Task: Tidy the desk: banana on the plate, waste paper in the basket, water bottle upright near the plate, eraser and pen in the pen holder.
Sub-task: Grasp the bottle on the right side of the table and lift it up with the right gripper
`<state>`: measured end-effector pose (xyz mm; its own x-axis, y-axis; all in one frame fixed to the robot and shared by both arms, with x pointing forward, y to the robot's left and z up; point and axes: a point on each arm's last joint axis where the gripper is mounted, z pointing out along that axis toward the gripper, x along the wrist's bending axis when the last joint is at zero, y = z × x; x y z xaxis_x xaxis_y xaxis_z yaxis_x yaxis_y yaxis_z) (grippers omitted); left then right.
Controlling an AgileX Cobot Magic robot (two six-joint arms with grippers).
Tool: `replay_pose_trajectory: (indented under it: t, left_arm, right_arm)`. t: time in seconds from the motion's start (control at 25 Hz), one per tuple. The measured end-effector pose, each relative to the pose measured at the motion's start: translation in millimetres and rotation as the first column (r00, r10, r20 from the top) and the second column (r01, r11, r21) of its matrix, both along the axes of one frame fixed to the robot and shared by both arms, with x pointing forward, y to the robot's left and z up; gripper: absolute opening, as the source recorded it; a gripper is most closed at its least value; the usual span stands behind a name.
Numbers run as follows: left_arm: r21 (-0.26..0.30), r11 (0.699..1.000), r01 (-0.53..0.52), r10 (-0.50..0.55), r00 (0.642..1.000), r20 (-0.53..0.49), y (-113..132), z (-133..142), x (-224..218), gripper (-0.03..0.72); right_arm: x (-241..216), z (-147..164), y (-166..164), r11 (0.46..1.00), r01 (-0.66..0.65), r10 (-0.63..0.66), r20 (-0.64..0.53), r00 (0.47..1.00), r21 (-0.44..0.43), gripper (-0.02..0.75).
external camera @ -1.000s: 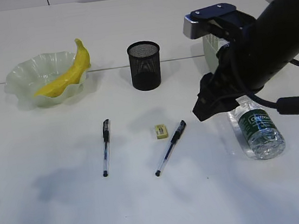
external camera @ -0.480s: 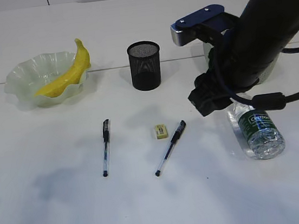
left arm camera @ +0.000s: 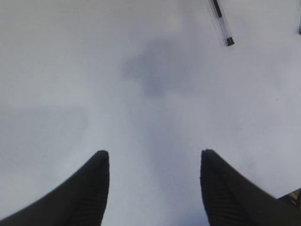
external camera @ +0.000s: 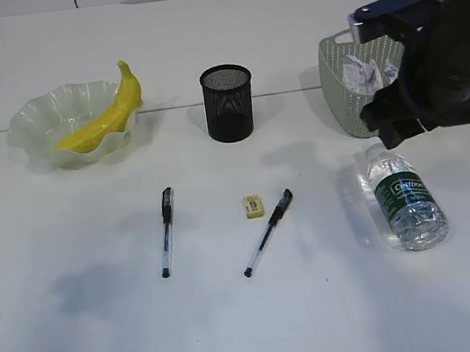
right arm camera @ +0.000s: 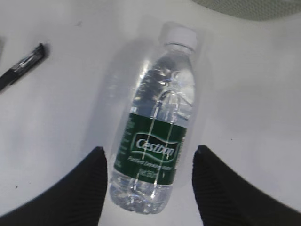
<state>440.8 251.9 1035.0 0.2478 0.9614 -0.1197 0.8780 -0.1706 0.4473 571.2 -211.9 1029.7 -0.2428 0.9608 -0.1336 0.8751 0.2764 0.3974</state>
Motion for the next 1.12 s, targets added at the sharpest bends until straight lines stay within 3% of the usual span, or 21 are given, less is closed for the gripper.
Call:
replay_pose_trajectory:
  t: [0.28, 0.44, 1.12]
  left_arm:
    - [-0.002, 1.0, -0.003, 0.003, 1.0, 0.014, 0.0, 0.6, 1.2, 0.435]
    - [-0.001, 1.0, -0.004, 0.004, 1.0, 0.023, 0.1, 0.9, 1.9, 0.435]
    - [0.0, 1.0, -0.005, 0.005, 1.0, 0.031, 0.2, 1.2, 2.6, 0.435]
  right_arm:
    - [25.1, -13.8, -46.1, 0.987, 0.1, -0.096, -0.043, 0.994, 0.122, 0.478]
    - [44.1, -18.0, -43.9, 0.983, 0.099, -0.094, -0.038, 0.995, 0.152, 0.525]
    - [109.1, -70.7, -36.1, 0.984, 0.106, -0.086, -0.139, 0.987, 0.142, 0.535]
